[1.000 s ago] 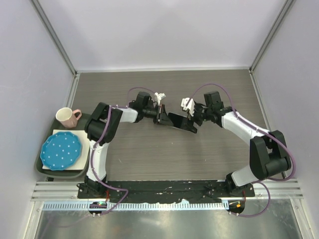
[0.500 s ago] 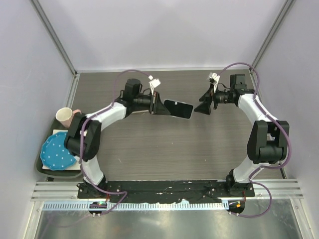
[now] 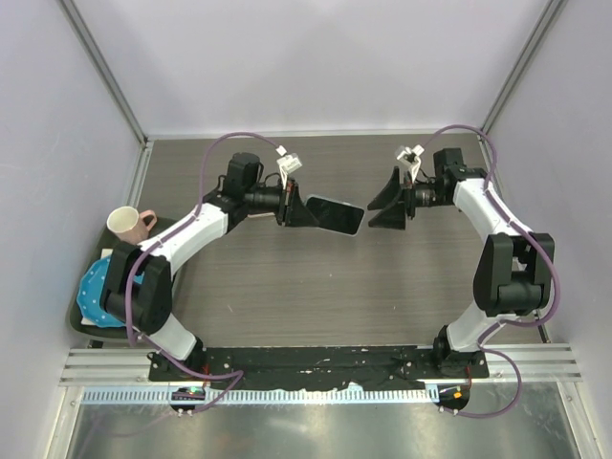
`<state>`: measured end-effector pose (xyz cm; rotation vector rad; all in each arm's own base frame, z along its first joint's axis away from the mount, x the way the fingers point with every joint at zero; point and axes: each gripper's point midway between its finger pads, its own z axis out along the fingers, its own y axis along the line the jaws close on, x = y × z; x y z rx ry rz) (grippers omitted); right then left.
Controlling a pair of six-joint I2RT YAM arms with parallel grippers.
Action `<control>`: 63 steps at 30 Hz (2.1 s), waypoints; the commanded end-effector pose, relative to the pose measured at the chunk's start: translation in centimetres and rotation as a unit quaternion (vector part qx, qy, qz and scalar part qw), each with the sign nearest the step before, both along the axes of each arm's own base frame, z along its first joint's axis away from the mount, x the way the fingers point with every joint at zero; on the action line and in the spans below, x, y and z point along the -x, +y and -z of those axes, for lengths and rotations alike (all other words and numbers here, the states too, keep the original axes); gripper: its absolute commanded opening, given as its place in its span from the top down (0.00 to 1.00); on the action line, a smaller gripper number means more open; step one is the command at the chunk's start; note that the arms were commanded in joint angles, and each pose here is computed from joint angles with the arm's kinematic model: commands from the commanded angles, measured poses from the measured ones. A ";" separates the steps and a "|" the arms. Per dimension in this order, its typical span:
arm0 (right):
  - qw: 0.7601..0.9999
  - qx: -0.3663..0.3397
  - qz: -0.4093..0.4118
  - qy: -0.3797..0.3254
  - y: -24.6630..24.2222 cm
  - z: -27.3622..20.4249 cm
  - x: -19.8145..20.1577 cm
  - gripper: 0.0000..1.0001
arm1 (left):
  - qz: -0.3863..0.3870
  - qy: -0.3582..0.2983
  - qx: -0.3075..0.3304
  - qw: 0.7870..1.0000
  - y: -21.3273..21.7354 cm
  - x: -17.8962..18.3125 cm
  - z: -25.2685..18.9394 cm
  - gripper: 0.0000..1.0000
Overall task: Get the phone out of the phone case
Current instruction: Adjust the phone.
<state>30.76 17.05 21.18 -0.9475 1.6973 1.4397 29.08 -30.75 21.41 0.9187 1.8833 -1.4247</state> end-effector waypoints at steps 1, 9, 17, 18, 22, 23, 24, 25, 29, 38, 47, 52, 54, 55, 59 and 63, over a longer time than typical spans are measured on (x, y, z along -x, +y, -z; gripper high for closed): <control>0.997 -0.005 -0.062 -0.039 2.3 -1.4 2.7 0.05 | 0.010 -0.029 0.048 0.998 -0.5 -0.2 -3.3 1.00; 0.996 -0.041 -0.074 0.009 2.4 0.5 2.4 0.08 | 0.013 -0.039 0.089 0.995 -0.7 0.2 -5.2 1.00; 0.996 -0.048 -0.077 -0.008 2.8 -1.2 3.0 0.23 | 0.004 -0.029 0.092 0.995 -1.2 0.2 -4.4 1.00; 0.996 -0.049 -0.079 -0.007 2.9 -1.2 3.1 0.23 | 0.007 -0.031 0.088 0.996 -1.5 0.3 -4.1 1.00; 0.995 -0.049 -0.085 -0.002 3.3 -1.0 3.1 0.30 | 0.009 -0.033 0.078 0.996 -2.0 0.5 -3.5 1.00; 0.995 -0.048 -0.086 -0.004 3.3 -1.0 3.0 0.31 | 0.009 -0.032 0.077 0.996 -2.1 0.6 -3.4 1.00; 0.995 -0.048 -0.087 -0.001 3.4 -1.1 2.9 0.34 | 0.006 -0.032 0.075 0.997 -2.1 0.5 -3.3 1.00; 0.995 -0.048 -0.087 0.000 3.4 -1.2 2.9 0.35 | 0.005 -0.035 0.075 0.997 -2.1 0.4 -3.3 1.00; 0.995 -0.048 -0.088 -0.004 3.5 -1.6 2.7 0.55 | 0.001 -0.036 0.071 0.997 -2.1 0.3 -3.0 1.00; 0.995 -0.028 -0.099 -0.004 3.6 -1.8 3.4 0.99 | 0.005 -0.048 0.048 0.998 -2.3 0.5 -2.5 1.00; 0.994 0.024 -0.106 -0.002 2.9 -1.7 4.0 0.99 | 0.030 -0.077 0.007 0.997 -1.4 1.4 -2.2 0.53; 0.993 0.055 -0.105 0.001 2.3 -1.5 4.1 0.99 | 0.055 -0.090 -0.003 0.994 -1.2 1.9 -2.0 0.39; 0.992 0.068 -0.103 -0.005 2.2 -1.5 4.0 0.99 | 0.067 -0.081 -0.007 0.994 -1.1 2.4 -1.6 0.35; 0.993 0.076 -0.095 0.000 2.2 -1.4 3.6 0.99 | 0.071 -0.078 -0.008 0.994 -1.2 2.5 -1.4 0.33; 0.988 0.130 -0.078 -0.017 2.9 -0.5 3.6 0.99 | 0.099 -0.080 -0.042 0.991 -1.6 3.2 0.7 0.31; 0.983 0.158 -0.085 -0.037 4.3 -0.1 4.6 0.99 | 0.106 -0.081 -0.054 0.990 -2.0 3.4 1.2 0.30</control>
